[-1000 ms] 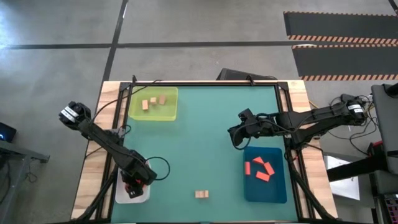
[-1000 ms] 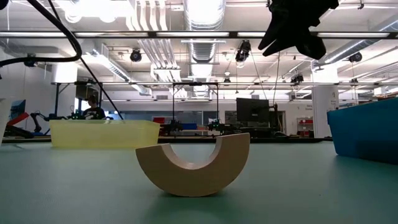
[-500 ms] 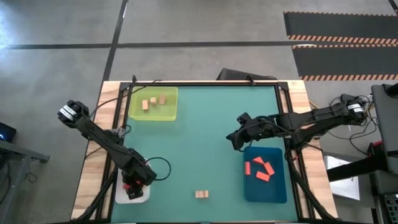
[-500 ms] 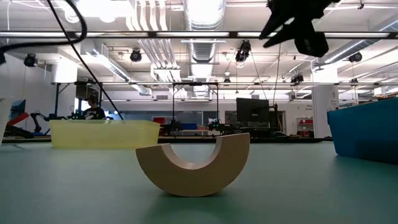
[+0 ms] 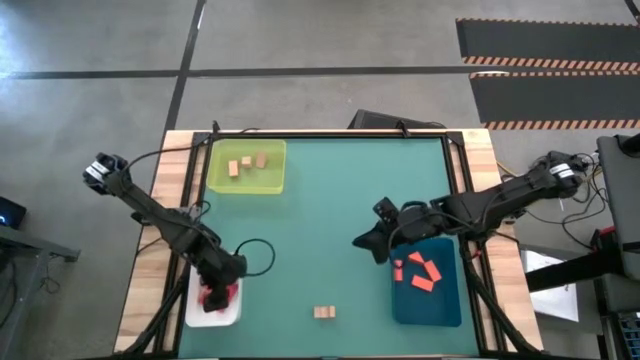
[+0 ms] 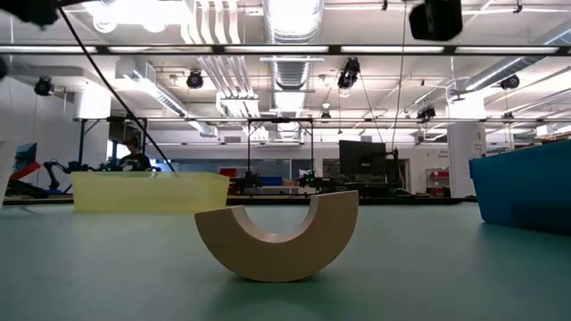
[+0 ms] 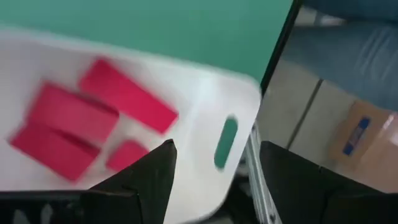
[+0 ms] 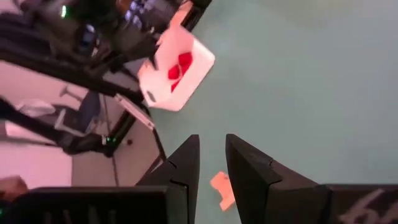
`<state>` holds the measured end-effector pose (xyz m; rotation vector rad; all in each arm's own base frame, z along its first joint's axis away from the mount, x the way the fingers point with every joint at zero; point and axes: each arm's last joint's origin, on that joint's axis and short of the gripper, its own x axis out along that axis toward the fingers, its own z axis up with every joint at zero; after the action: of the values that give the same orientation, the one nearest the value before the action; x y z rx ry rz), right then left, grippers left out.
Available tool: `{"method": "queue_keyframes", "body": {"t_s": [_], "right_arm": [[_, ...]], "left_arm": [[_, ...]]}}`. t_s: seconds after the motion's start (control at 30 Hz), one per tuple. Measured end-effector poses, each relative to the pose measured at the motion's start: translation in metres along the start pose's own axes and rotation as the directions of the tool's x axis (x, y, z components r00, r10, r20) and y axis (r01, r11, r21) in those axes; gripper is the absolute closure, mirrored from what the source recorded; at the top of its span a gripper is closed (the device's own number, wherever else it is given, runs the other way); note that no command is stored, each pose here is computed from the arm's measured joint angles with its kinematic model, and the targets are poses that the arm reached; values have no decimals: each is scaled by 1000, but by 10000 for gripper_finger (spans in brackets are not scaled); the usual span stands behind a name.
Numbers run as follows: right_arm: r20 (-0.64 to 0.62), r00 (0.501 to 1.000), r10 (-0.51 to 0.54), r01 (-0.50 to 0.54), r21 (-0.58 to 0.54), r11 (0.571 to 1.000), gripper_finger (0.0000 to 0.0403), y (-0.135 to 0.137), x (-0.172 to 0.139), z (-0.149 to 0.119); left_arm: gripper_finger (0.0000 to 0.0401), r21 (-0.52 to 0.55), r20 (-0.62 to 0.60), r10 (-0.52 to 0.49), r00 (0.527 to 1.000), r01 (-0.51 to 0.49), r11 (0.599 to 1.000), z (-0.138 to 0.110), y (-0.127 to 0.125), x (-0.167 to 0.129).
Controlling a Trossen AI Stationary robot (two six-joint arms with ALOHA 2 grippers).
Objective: Sort & place blocks by color
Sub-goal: Put the light brown into the yellow bin
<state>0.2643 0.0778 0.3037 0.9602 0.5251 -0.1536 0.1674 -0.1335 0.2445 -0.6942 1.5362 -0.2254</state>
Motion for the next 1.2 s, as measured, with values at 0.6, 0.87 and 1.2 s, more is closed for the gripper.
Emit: {"method": "queue_keyframes", "body": {"t_s": [0.6,0.87,1.2], "right_arm": [[-209,942,-261,146,-446,883,335,91,44,-10],[-262,906,-332,93,-642,761,335,102,75,-45],[-287,878,-383,74,-709,701,335,94,122,-117]], "left_arm": [[184,102,509,98,855,-173,980,21,8,-39],[184,157,643,-45,764,-74,985,31,-8,-46],[184,158,673,-127,728,26,987,32,-20,-58]]}}
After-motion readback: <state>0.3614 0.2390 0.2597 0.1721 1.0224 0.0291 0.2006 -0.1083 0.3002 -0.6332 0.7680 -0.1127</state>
